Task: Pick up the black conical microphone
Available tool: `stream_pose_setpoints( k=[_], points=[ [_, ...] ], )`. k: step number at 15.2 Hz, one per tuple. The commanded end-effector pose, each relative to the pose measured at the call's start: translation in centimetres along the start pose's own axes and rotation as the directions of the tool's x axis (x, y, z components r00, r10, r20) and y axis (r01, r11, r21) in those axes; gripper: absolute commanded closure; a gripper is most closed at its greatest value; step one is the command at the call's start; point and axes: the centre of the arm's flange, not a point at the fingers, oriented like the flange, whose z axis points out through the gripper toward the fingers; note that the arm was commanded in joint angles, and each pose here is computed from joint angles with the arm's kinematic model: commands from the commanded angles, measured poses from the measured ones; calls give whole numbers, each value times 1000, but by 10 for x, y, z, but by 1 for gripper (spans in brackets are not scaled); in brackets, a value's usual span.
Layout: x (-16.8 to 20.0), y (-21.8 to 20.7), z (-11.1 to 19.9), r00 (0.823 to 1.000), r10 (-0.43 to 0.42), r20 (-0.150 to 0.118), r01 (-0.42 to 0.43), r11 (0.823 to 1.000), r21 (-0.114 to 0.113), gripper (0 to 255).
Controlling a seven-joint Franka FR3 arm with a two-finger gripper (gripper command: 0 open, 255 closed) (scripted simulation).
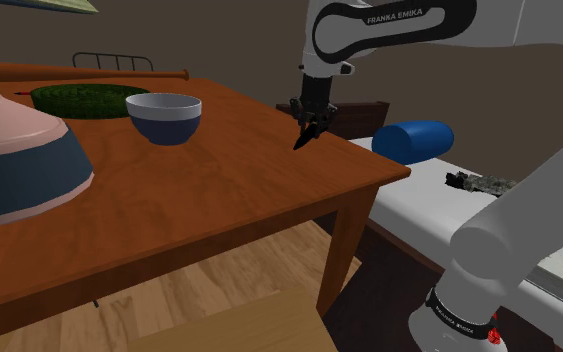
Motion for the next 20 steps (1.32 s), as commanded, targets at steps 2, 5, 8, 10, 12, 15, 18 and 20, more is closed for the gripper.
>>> stream_pose_setpoints(
  k=[2, 5, 8, 10, 12, 15, 18, 20],
  points=[
    [0, 0, 1, 1000, 0, 1, 0, 1000, -1, 255],
    [0, 0, 1, 1000, 0, 1, 0, 1000, -1, 255],
    [1, 0, -10, 1000, 0, 1, 0, 1000, -1, 255],
    [3, -1, -21, 1000, 0, 1, 0, 1000, -1, 255],
    [4, -1, -31, 1000, 0, 1, 0, 1000, -1, 255],
    [7, -1, -47, 1000, 0, 1, 0, 1000, -1, 255],
    [9, -2, -62, 1000, 0, 1, 0, 1000, -1, 255],
    [11, -2, -73, 1000, 0, 1, 0, 1000, -1, 255]
  ],
)
